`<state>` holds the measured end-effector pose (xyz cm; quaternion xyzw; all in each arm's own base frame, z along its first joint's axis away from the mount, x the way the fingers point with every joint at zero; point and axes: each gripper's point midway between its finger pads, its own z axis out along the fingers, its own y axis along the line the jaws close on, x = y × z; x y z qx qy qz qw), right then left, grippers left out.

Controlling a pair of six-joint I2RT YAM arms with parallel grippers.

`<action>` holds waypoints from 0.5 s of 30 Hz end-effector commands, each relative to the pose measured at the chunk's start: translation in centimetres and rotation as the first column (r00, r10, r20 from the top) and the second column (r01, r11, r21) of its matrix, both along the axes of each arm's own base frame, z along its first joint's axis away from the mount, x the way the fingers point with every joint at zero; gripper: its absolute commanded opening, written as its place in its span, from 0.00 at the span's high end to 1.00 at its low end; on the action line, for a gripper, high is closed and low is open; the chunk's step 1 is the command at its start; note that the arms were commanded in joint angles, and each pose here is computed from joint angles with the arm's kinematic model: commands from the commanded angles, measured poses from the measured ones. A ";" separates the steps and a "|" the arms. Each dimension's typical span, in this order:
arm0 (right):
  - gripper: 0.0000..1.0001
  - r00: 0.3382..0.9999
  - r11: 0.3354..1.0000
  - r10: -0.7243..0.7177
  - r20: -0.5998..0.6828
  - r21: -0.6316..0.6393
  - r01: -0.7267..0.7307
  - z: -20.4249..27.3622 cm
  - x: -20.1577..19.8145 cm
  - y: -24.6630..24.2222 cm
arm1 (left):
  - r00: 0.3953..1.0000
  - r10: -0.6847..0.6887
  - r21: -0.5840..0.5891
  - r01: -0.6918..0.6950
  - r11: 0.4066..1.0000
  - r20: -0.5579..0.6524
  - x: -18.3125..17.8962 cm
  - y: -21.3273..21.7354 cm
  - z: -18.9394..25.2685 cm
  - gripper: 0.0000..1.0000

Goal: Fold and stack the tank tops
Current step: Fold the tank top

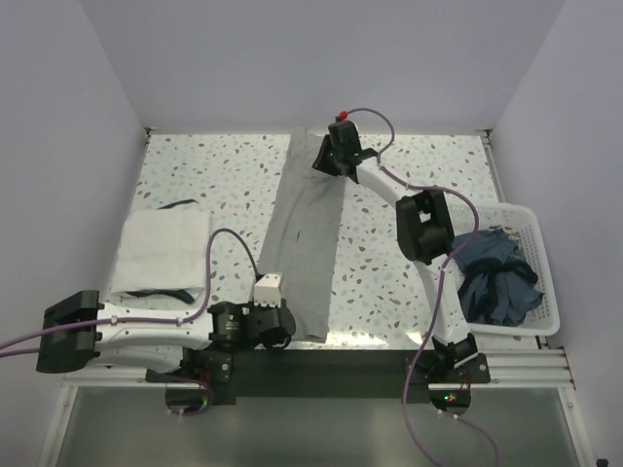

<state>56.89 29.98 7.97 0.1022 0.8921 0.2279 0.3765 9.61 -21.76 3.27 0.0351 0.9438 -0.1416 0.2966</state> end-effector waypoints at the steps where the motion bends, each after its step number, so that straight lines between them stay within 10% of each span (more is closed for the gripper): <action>1: 0.70 0.996 0.999 0.024 0.082 0.025 -0.026 2.3 1.2 0.8 | 0.997 0.043 -0.038 -0.041 0.998 0.065 1.3 -0.4 2.8 0.63; 15: 0.71 0.993 0.991 0.120 0.012 -0.062 -0.119 3.8 -6.6 -0.1 | 0.968 0.120 -0.107 -0.098 0.989 0.218 11.4 0.7 10.1 0.55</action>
